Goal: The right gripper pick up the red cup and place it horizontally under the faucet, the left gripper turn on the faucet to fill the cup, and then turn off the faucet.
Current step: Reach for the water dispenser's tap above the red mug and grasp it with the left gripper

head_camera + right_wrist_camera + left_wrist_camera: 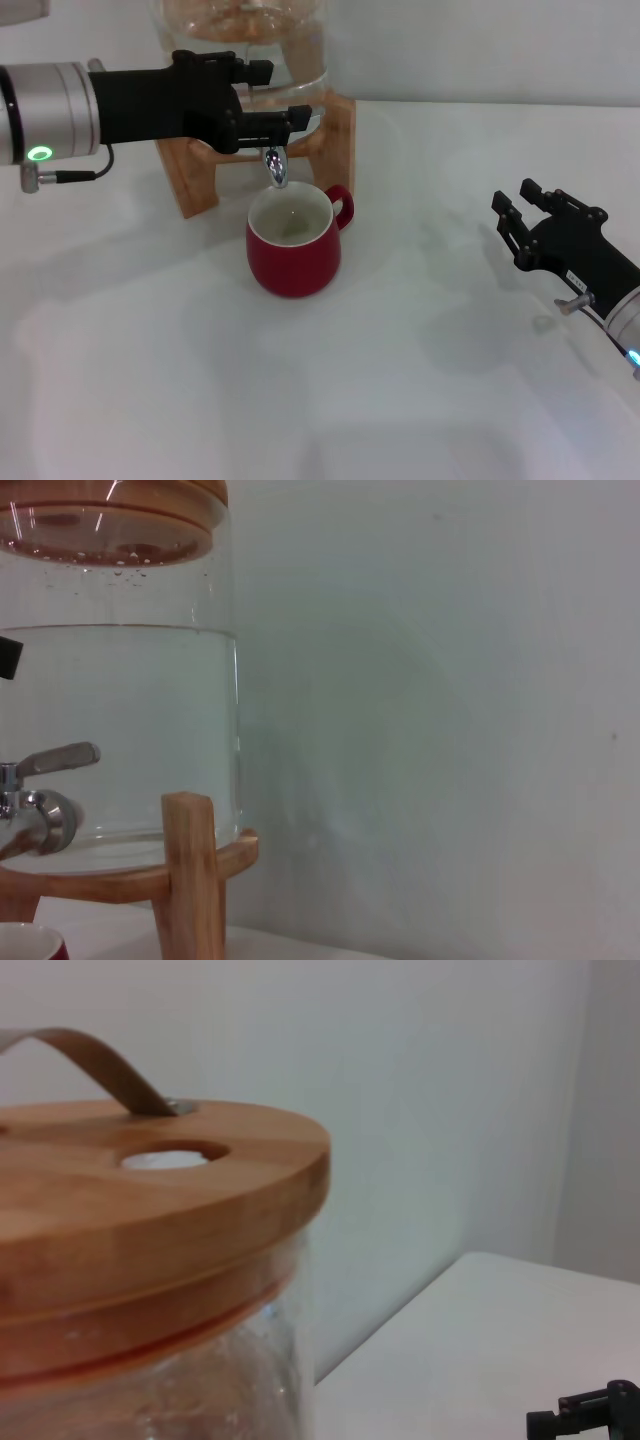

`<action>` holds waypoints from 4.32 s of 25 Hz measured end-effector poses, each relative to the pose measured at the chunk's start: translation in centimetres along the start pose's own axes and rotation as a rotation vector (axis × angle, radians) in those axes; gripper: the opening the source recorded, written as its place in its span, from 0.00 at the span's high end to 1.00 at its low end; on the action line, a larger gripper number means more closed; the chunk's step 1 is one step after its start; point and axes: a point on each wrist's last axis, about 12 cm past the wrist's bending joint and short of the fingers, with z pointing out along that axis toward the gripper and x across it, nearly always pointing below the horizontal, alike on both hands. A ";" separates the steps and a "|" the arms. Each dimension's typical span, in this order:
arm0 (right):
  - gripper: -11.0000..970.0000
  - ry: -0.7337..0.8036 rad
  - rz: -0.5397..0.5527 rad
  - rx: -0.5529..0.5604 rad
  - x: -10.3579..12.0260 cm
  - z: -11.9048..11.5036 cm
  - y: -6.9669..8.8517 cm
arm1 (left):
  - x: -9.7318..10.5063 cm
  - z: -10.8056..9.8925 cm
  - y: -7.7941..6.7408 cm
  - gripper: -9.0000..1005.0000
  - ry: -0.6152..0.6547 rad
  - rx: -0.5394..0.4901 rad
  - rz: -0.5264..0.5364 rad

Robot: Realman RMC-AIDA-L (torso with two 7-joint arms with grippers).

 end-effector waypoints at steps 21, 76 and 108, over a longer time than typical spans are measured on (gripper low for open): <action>0.62 0.002 0.006 0.004 0.1 -0.1 0.0 | -1.2 1.3 0.2 0.24 0.054 0.024 0.063; 0.62 0.001 0.010 0.003 0.2 -0.3 0.1 | -1.4 4.3 -0.3 0.24 0.106 0.063 0.097; 0.62 0.000 0.011 0.003 0.1 -0.2 0.1 | -1.0 5.3 0.1 0.24 0.144 0.037 0.103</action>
